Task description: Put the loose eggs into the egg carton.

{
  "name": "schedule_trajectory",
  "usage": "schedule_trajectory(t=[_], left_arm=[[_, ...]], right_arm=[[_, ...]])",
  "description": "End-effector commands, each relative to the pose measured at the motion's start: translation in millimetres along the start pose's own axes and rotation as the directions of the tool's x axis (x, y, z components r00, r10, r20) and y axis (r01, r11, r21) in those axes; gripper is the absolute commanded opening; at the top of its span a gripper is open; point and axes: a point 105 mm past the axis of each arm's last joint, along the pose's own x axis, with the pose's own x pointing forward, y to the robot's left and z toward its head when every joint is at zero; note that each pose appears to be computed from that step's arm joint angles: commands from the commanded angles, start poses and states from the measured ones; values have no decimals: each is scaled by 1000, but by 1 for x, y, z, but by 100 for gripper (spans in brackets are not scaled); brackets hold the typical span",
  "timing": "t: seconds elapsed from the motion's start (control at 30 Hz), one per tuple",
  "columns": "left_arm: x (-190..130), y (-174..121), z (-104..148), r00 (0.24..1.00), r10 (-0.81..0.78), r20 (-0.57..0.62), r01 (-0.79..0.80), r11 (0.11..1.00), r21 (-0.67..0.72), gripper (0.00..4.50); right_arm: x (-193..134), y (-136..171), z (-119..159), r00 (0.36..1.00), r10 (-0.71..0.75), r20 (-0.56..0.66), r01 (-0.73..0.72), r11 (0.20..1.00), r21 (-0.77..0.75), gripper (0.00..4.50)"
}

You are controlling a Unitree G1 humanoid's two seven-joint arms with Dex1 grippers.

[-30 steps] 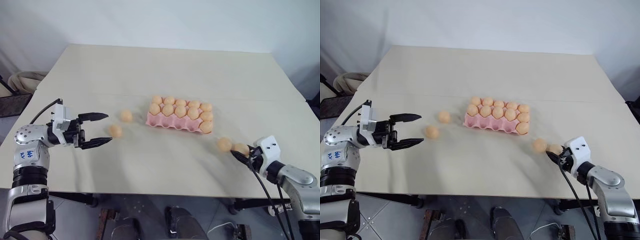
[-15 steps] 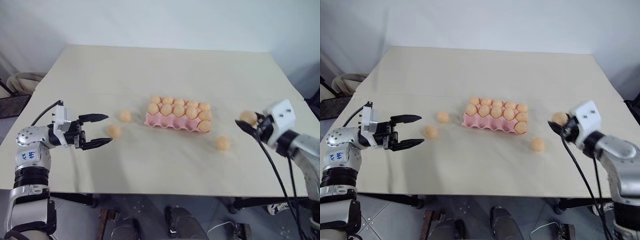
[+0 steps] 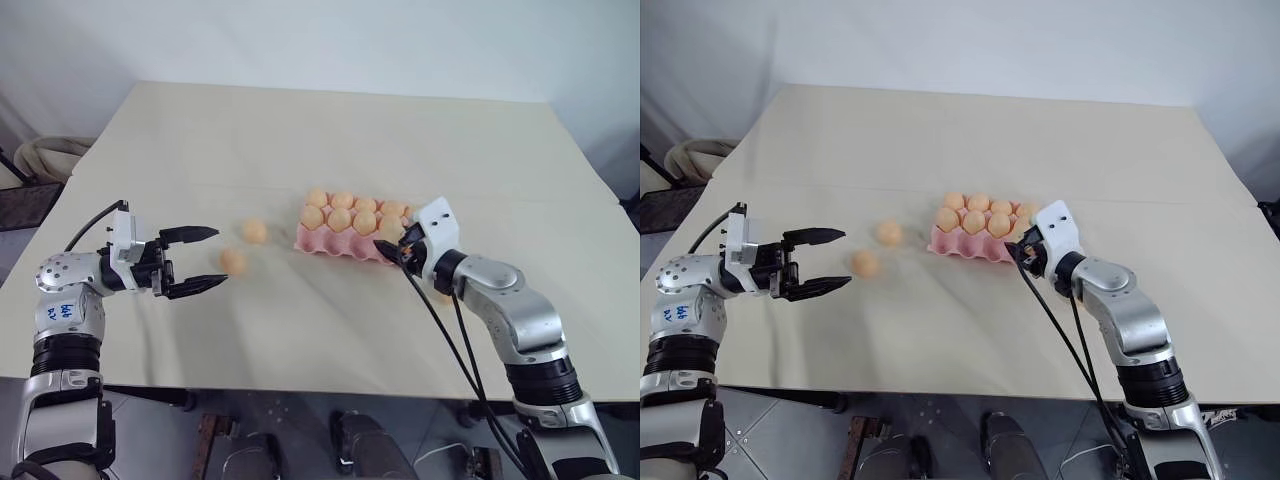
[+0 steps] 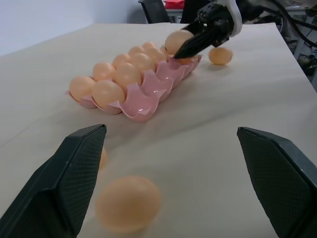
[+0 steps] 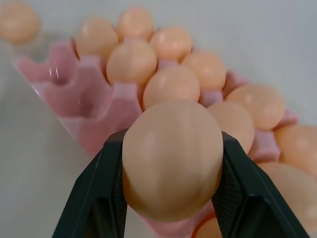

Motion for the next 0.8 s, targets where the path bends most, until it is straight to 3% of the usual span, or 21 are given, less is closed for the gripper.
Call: schedule_trajectory(t=[0.03, 0.17, 0.43, 0.63, 0.8], left_arm=[[-5, 1, 13, 1000, 15, 18, -16, 998, 59, 450], [-6, 0, 13, 1000, 24, 18, -25, 998, 63, 450], [-3, 4, 14, 999, 28, 22, -29, 997, 66, 450], [2, 8, 13, 999, 26, 27, -28, 997, 66, 450], [6, 10, 14, 999, 25, 35, -27, 997, 70, 450]], right_arm=[[1, -3, 8, 999, -19, 29, 21, 998, -58, 179], [4, -8, 5, 998, -49, 28, 51, 995, -84, 179], [-4, 5, 28, 994, 38, 102, -30, 996, -80, 445], [-25, 0, 51, 985, 72, 154, -56, 992, -110, 448], [-76, -15, 57, 980, 123, 157, -100, 985, -142, 448]])
